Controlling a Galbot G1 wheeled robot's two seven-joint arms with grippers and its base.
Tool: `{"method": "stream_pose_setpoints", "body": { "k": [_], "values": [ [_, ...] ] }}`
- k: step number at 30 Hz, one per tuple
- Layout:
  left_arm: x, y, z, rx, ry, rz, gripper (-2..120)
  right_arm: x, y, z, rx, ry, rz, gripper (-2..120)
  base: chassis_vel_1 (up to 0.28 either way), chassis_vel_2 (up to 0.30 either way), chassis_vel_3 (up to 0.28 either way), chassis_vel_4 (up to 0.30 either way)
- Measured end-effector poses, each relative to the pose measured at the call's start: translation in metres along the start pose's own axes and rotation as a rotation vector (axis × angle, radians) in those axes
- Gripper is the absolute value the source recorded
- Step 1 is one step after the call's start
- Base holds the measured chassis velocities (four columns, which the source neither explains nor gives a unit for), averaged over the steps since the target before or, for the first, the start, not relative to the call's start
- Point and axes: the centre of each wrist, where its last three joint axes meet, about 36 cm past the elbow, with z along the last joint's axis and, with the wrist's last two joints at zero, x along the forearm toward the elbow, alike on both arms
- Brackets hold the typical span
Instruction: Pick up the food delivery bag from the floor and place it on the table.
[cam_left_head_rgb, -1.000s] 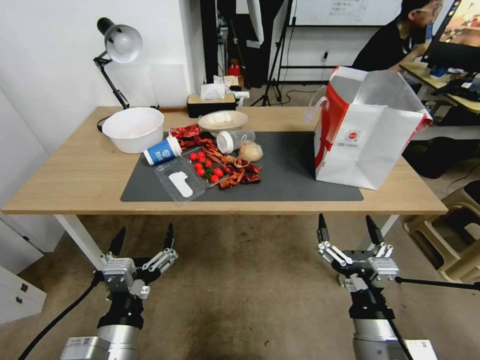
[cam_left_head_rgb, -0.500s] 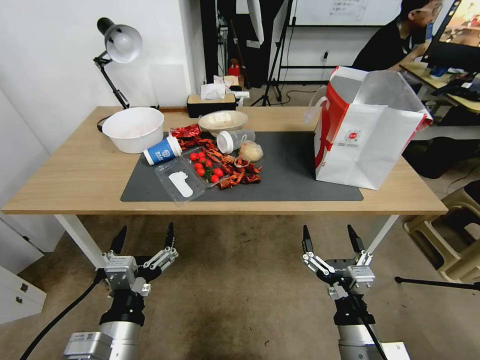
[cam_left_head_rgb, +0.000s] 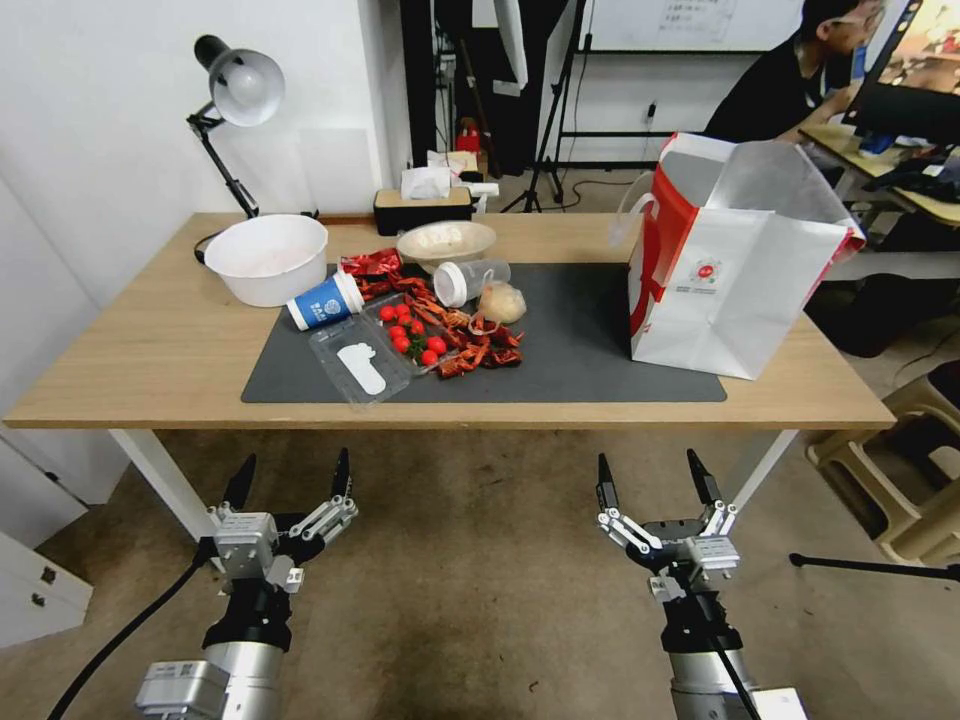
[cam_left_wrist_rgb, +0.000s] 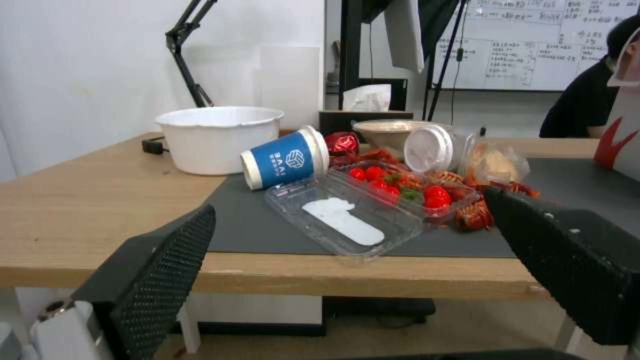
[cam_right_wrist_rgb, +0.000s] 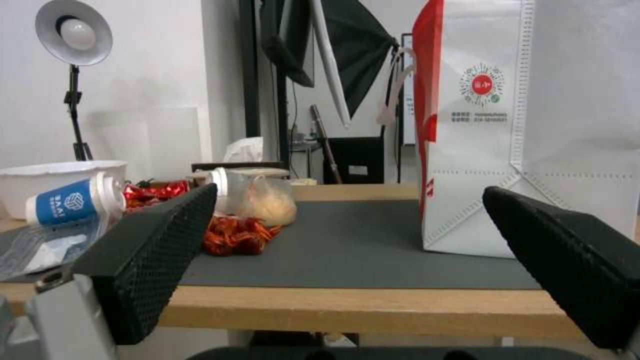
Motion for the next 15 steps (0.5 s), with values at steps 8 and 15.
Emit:
{"method": "stream_pose_setpoints", "body": {
  "k": [8, 15],
  "values": [
    [0.0, -0.0001, 0.0, 0.0, 0.0, 0.0, 100, -0.0001, -0.0002, 0.0, 0.001, 0.0, 0.001, 100, 0.0, 0.0, 0.0, 0.0],
    [0.0, -0.0001, 0.0, 0.0, 0.0, -0.001, 100, 0.0, -0.0003, 0.0, 0.001, 0.0, 0.001, 100, 0.0, 0.0, 0.0, 0.0]
  ]
}}
